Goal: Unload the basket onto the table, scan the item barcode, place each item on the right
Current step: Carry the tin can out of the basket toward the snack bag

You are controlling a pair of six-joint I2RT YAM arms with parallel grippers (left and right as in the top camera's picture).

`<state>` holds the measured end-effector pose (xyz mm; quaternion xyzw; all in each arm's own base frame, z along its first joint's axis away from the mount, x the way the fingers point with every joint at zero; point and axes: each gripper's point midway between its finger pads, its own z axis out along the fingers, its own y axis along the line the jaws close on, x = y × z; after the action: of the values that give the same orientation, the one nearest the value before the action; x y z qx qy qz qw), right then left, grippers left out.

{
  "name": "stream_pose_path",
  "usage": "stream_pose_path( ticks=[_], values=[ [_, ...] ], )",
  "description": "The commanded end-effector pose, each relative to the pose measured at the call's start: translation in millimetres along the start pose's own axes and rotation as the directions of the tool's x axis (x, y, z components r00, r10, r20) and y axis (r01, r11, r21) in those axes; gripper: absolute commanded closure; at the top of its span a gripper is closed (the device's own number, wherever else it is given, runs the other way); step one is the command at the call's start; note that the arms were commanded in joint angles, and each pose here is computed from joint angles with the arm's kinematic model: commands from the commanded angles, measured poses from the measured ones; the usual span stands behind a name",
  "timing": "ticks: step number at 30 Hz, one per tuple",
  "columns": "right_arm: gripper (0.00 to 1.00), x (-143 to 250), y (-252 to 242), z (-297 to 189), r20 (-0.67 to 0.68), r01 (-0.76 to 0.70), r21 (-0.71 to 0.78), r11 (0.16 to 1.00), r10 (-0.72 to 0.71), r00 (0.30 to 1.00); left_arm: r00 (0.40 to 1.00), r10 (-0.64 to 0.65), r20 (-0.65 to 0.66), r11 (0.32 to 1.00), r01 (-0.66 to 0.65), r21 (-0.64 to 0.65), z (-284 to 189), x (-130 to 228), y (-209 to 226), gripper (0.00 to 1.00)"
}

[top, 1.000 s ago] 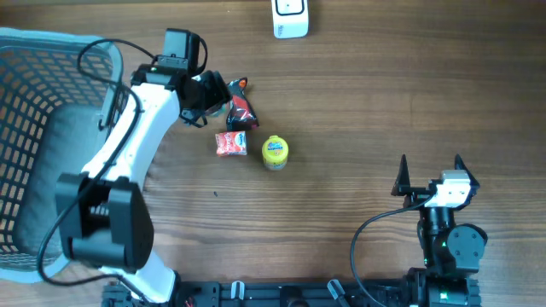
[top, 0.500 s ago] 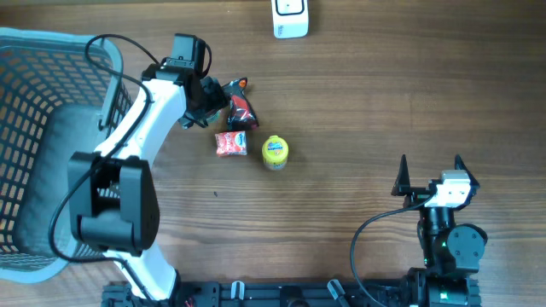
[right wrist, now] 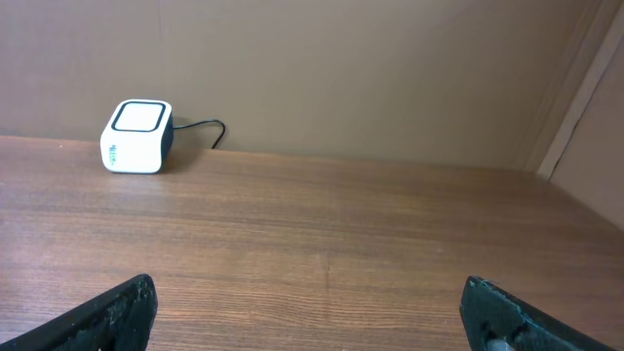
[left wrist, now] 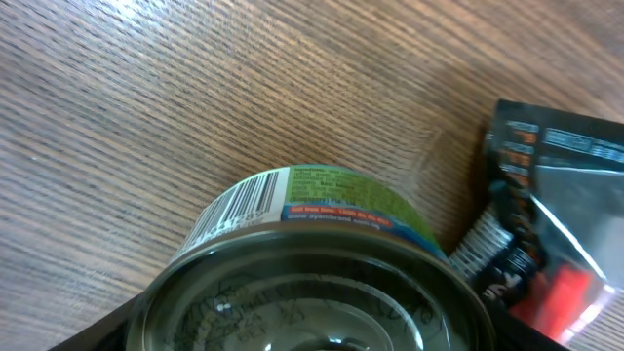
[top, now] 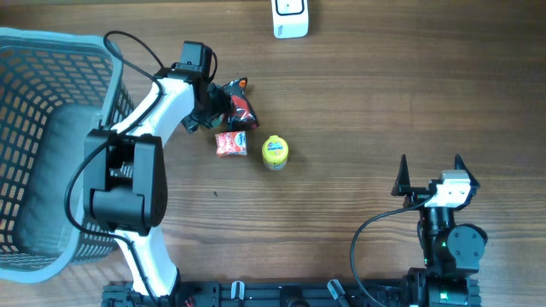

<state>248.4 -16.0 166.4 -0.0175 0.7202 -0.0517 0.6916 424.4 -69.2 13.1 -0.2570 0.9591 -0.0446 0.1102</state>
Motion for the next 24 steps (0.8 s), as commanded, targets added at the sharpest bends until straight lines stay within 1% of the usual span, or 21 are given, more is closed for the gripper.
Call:
stream_pose_path(
  ticks=[1,5,9,14,18,21,22,24],
  values=[
    [0.0,0.1,1.6,0.1,0.001,-0.015,-0.01,1.0,0.015,1.0,1.0,-0.017,-0.015,0.999,0.018,0.033,9.0,0.1,-11.6,0.27],
    [0.0,0.1,1.6,0.1,0.001,-0.015,-0.01,1.0,0.015,1.0,0.999,0.016,-0.037,0.996,-0.013,0.088,14.5,10.8,-31.9,0.25],
    [0.0,0.1,1.5,0.1,0.0,-0.015,-0.01,1.0,0.015,1.0,0.998,0.068,-0.013,0.989,-0.066,0.133,13.8,20.2,-57.6,0.22],
    [0.0,0.1,1.6,0.1,0.001,-0.015,-0.01,1.0,0.015,1.0,0.985,0.171,0.013,0.969,-0.171,0.176,11.0,41.8,-90.2,0.21],
    [0.0,0.1,1.6,0.1,0.001,-0.015,-0.01,1.0,0.015,1.0,0.937,0.348,0.027,0.92,-0.347,0.183,9.4,64.0,-105.8,0.21],
    [0.0,0.1,1.6,0.1,0.001,-0.015,-0.01,1.0,0.015,1.0,0.877,0.479,0.029,0.861,-0.476,0.178,8.9,78.6,-110.3,0.2],
    [0.0,0.1,1.6,0.1,0.001,-0.015,-0.01,1.0,0.015,1.0,0.848,0.53,0.028,0.833,-0.526,0.174,8.8,84.0,-110.7,0.18],
    [0.0,0.1,1.6,0.1,0.001,-0.015,-0.01,1.0,0.015,1.0,0.803,0.596,0.021,0.791,-0.591,0.161,9.0,90.2,-108.3,0.1]
  ],
)
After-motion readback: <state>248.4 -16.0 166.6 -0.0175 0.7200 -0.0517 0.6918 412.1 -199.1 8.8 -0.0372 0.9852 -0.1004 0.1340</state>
